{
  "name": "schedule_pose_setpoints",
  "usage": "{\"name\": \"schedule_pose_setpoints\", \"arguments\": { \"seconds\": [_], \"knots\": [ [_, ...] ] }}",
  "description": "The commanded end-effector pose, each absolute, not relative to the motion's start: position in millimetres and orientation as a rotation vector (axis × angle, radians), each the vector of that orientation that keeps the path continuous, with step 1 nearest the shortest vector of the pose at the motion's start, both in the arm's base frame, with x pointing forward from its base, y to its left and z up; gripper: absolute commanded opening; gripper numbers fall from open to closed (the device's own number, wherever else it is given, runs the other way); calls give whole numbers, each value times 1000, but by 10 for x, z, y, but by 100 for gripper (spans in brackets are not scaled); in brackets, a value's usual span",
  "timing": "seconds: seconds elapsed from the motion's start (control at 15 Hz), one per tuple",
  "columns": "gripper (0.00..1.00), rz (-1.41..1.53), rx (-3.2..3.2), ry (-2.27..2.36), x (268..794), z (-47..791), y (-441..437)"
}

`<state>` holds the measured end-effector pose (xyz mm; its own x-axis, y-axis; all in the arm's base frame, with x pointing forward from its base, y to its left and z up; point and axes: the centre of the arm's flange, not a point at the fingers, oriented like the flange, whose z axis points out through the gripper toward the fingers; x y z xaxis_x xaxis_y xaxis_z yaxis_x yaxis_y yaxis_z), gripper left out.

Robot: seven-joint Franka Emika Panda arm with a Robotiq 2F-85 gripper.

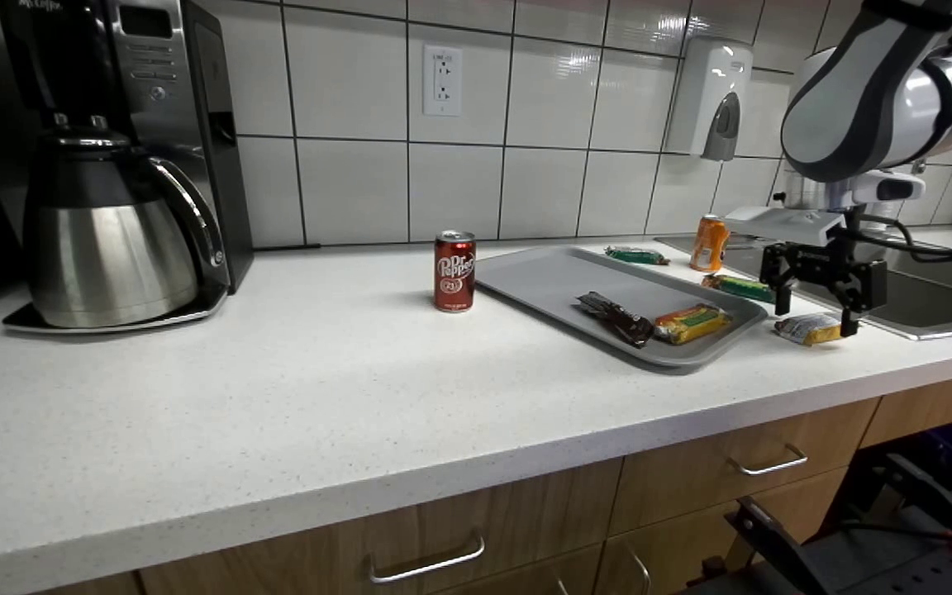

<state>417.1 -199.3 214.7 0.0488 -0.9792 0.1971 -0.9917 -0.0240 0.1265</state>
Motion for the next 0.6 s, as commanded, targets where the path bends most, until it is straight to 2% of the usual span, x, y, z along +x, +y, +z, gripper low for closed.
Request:
{"name": "schedule_pose_setpoints", "arguments": {
  "seconds": [0.0, 0.53],
  "knots": [
    [100, 95, 2104, -2027, 4103, 2279, -1932],
    [100, 122, 2133, -2028, 4011, 2369, -1910]
  ]
}}
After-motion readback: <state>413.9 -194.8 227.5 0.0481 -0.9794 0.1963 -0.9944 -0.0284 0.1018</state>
